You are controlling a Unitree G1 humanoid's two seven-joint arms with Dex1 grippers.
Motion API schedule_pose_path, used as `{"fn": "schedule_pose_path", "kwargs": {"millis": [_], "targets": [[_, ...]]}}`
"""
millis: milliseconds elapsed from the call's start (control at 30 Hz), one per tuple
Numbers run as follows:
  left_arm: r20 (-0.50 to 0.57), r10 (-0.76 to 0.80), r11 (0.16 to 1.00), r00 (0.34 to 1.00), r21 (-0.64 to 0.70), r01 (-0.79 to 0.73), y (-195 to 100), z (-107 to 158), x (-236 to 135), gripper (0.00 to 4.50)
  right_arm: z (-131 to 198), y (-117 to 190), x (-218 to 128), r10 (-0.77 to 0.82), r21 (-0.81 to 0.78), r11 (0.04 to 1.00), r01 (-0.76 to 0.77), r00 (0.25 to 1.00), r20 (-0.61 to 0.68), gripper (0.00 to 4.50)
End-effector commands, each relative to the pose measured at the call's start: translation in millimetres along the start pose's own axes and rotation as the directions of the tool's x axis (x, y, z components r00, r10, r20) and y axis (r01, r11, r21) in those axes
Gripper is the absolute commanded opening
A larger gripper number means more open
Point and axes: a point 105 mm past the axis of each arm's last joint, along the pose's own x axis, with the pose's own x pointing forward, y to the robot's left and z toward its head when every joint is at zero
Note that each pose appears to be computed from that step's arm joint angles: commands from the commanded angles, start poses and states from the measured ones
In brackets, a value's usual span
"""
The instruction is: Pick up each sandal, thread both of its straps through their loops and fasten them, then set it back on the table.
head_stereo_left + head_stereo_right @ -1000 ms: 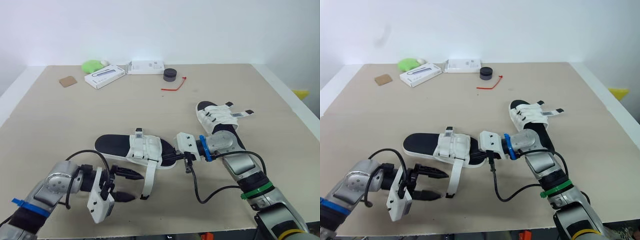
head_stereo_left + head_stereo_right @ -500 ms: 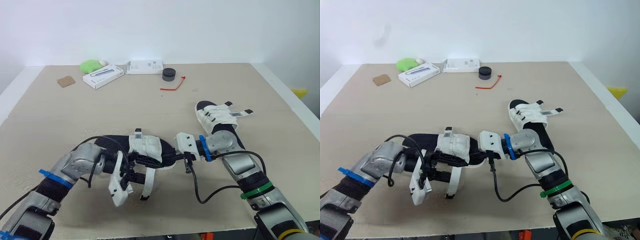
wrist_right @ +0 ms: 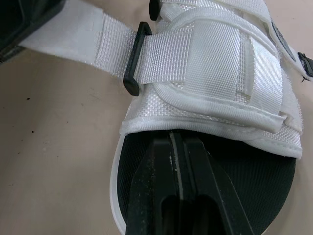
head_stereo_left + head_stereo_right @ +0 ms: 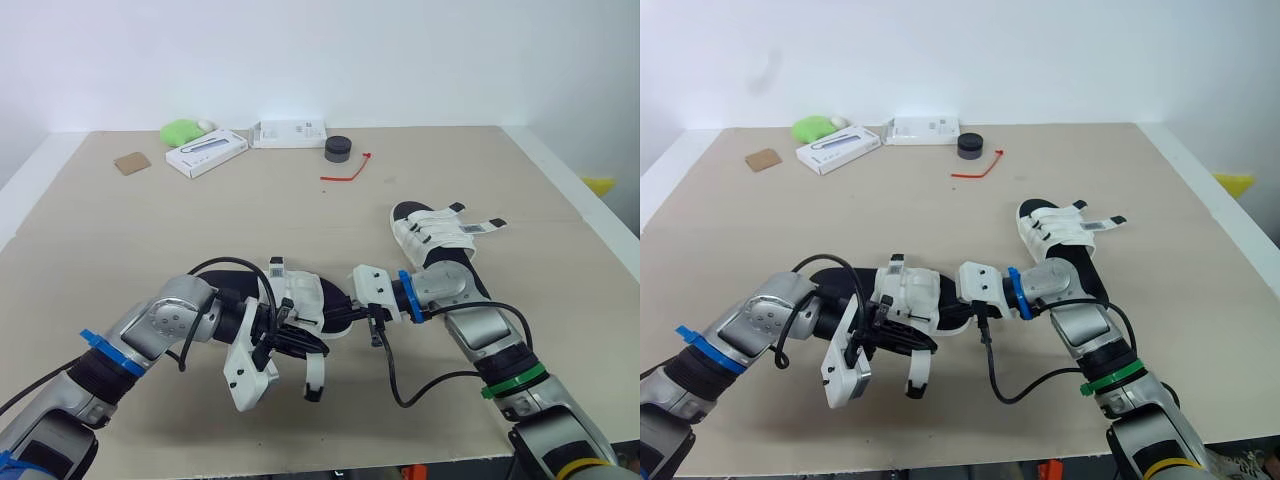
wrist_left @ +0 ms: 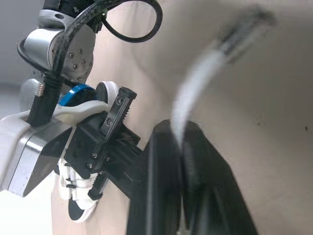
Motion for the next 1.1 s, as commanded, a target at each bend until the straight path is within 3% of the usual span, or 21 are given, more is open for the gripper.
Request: {"fn": "schedule_pose_path", "kwargs": {"millis": [33, 133, 233, 400, 467, 533, 800, 967, 1100], "targets": [[0.008, 0.059, 0.998, 0.998, -0.028, -0.058, 11.0, 2.6, -5.4, 0.08, -3.8, 0.0, -0.5, -0.005, 0.004, 1.000, 0.006, 1.000, -0.023, 0.00], [-0.022, 0.179, 0.947, 0.984, -0.268, -0.179, 16.8, -8.0, -13.1, 0.08, -5.0, -0.6, -1.4, -0.005, 0.001, 1.000, 0.006, 1.000, -0.028, 0.00], [-0.049, 0.259, 0.833, 0.965, -0.494, -0.248, 24.3, -14.8, -22.9, 0.08, -5.0, -0.1, -1.5, -0.005, 0.001, 1.000, 0.005, 1.000, -0.028, 0.00], [-0.074, 0.351, 0.492, 0.933, -0.834, -0.251, 31.3, -28.2, -34.2, 0.08, -4.5, -0.2, -0.8, -0.004, -0.002, 1.000, 0.004, 1.000, -0.026, 0.00], [-0.054, 0.413, 0.275, 0.909, -0.944, -0.181, 40.6, -32.6, -39.1, 0.08, -3.7, -1.4, -0.9, -0.005, -0.006, 1.000, 0.005, 1.000, -0.025, 0.00], [-0.018, 0.425, 0.155, 0.905, -0.984, -0.092, 43.2, -33.2, -39.9, 0.08, -3.6, -2.5, -1.4, -0.006, -0.009, 1.000, 0.006, 1.000, -0.026, 0.00], [0.033, 0.406, -0.022, 0.913, -0.999, 0.047, 42.6, -49.2, -33.1, 0.08, -1.4, -3.7, -1.3, -0.008, -0.021, 1.000, 0.008, 1.000, -0.023, 0.00], [-0.060, 0.422, -0.132, 0.905, -0.991, -0.004, 40.6, -74.1, -34.8, 0.08, -1.9, -3.0, -3.4, -0.017, -0.019, 1.000, 0.016, 1.000, -0.025, 0.00], [-0.124, 0.403, -0.154, 0.907, -0.986, -0.067, 36.0, -86.9, -36.2, 0.08, -2.4, -1.2, -4.7, -0.018, -0.015, 1.000, 0.018, 0.999, -0.027, 0.00]]}}
